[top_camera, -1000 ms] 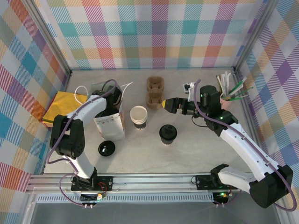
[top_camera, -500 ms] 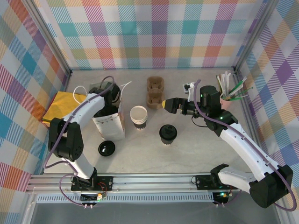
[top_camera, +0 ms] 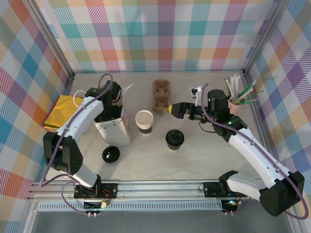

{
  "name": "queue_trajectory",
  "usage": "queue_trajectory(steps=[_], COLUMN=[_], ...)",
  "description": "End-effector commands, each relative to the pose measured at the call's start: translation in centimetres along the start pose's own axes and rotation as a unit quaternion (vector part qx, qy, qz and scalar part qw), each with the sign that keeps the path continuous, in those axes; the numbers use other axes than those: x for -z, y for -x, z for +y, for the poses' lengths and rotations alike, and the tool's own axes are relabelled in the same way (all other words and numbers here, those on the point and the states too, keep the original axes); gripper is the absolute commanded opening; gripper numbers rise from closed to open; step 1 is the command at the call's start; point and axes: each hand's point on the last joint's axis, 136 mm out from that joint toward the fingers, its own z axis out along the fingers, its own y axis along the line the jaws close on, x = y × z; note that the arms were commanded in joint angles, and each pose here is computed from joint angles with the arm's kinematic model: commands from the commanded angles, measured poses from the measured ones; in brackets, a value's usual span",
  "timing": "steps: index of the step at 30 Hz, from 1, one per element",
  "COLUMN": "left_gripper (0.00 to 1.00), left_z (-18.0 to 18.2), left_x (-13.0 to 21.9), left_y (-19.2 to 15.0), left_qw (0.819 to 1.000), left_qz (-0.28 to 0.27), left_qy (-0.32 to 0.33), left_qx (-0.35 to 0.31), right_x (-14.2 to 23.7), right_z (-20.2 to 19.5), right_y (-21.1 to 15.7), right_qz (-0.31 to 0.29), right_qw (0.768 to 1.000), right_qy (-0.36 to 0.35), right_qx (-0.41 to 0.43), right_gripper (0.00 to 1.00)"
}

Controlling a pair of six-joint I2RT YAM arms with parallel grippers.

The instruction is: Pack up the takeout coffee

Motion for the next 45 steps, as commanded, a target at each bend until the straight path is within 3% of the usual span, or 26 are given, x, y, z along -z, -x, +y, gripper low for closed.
queue_trajectory(steps=[1, 22, 45], left_gripper=[0.93, 0.93, 0.94], left_z=[1.0, 2.0, 2.0], left_x=[2.1, 6.6, 8.1], left_y=[0.4, 0.9, 1.4], left_qw=[1.0, 0.998, 0.997], left_qz=[-0.017, -0.055, -0.071], left_qy=[0.0, -0.01, -0.02], left_qx=[0.017, 0.025, 0.025], right_x=[-0.1, -0.2, -0.5], right_z=[0.6, 0.8, 0.8], right_y=[0.1, 0.2, 0.2], right_qz=[-0.003, 0.0, 0.003], right_qw=[1.0, 1.0, 1.0], right_qy=[0.014, 0.021, 0.022], right_qx=[0.007, 0.004, 0.0], right_gripper=[0.99, 0.99, 0.99])
